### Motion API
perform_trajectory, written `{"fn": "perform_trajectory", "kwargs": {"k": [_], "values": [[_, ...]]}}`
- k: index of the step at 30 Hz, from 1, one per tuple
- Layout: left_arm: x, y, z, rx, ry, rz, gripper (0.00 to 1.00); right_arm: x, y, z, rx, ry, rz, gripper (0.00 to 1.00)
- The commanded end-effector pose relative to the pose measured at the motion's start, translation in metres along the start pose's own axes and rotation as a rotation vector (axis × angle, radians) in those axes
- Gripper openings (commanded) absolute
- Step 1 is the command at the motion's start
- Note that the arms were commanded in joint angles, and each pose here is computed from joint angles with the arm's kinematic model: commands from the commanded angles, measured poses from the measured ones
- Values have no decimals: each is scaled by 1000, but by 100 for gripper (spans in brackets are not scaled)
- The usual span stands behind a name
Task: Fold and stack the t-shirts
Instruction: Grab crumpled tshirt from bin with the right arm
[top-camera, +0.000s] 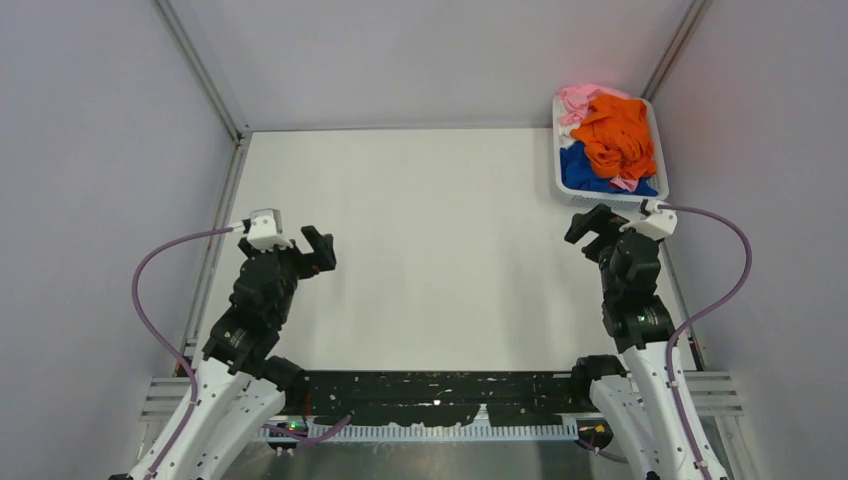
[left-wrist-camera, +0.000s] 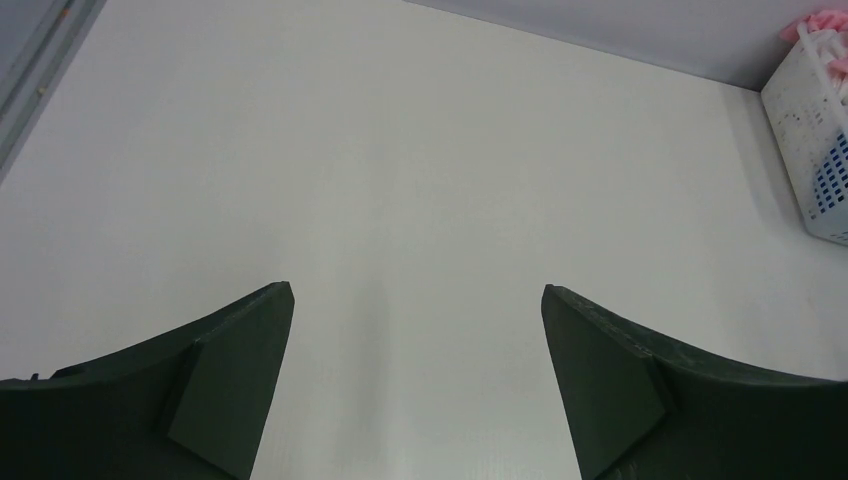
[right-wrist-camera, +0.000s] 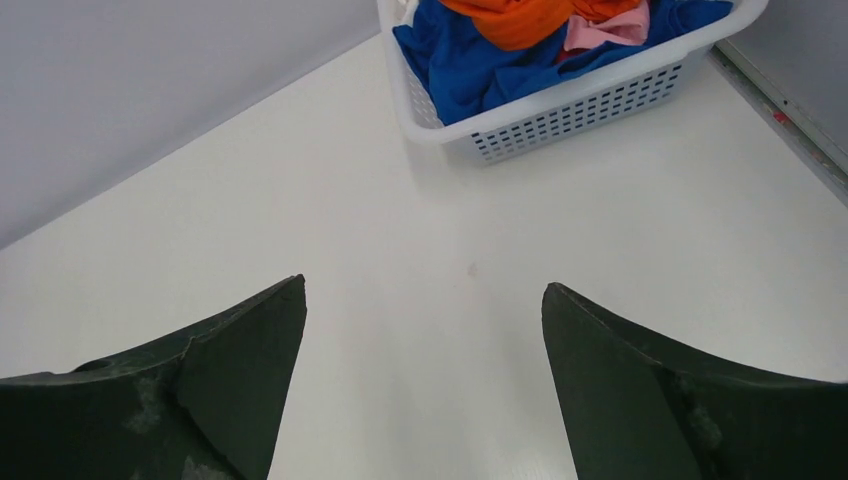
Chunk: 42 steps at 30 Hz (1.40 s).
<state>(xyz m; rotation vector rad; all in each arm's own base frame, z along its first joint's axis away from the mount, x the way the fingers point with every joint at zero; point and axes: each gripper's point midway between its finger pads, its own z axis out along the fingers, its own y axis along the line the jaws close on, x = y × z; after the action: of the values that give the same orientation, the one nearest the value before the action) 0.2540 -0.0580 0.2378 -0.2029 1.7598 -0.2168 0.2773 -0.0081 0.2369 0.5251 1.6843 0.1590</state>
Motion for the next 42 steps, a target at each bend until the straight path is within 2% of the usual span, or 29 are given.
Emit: {"fn": "perform_trajectory", "kwargs": {"k": [1,2,5,6,7,8,9,10,11,12,14,15,16,17,18,21,22,24,25,28,29,30,36,39,42], "values": [[-12,-7,0,28,-37,-18,100,-29,2,3,43,-51,1,95],[-13,-9,0,37,-44,-16,100,-34,7,9,37,-47,-21,95],[-15,-13,3,65,-61,-2,100,-36,-13,36,215,11,-65,96],[-16,-14,3,65,-66,4,100,-54,-12,41,239,-1,-88,95],[-17,-13,4,61,-73,9,100,-45,-16,60,269,51,-120,95],[-19,-12,5,54,-83,6,100,-68,-16,70,284,26,-136,95],[-20,-12,6,52,-94,2,100,-55,-20,93,301,88,-167,95],[-21,-13,8,56,-102,0,100,-76,-17,104,311,65,-177,95],[-21,-16,9,69,-106,0,100,-64,-25,127,346,116,-198,95],[-20,-19,10,88,-109,7,100,-87,-21,139,355,78,-187,95],[-16,-22,13,112,-110,36,100,-93,-21,178,348,92,-190,95],[-15,-22,14,112,-109,43,100,-72,-30,206,338,162,-201,95],[-13,-22,16,113,-108,50,100,-91,-21,220,316,140,-194,95],[-14,-22,16,110,-111,55,100,-70,-33,243,333,205,-201,95],[-14,-22,18,106,-111,56,100,-89,-26,254,328,186,-200,96],[-15,-22,20,102,-116,54,100,-78,-36,297,332,223,-212,98],[-15,-23,21,101,-114,55,100,-65,-42,307,340,246,-213,93],[-14,-22,24,94,-110,58,100,-58,-45,318,339,256,-202,69],[-15,-21,25,86,-108,61,99,-60,-45,321,339,248,-194,47],[-13,-19,27,68,-97,69,100,-61,-47,325,343,246,-198,24],[-13,-19,28,65,-94,71,99,-67,-47,324,354,231,-201,10],[-12,-19,28,63,-92,70,100,-75,-46,321,358,215,-202,7],[-11,-20,27,70,-86,52,100,-175,-11,277,322,-2,-202,5],[-10,-20,25,70,-84,33,100,-239,15,233,271,-147,-211,5],[-10,-23,24,92,-85,21,100,-281,39,194,197,-245,-240,5]]}}
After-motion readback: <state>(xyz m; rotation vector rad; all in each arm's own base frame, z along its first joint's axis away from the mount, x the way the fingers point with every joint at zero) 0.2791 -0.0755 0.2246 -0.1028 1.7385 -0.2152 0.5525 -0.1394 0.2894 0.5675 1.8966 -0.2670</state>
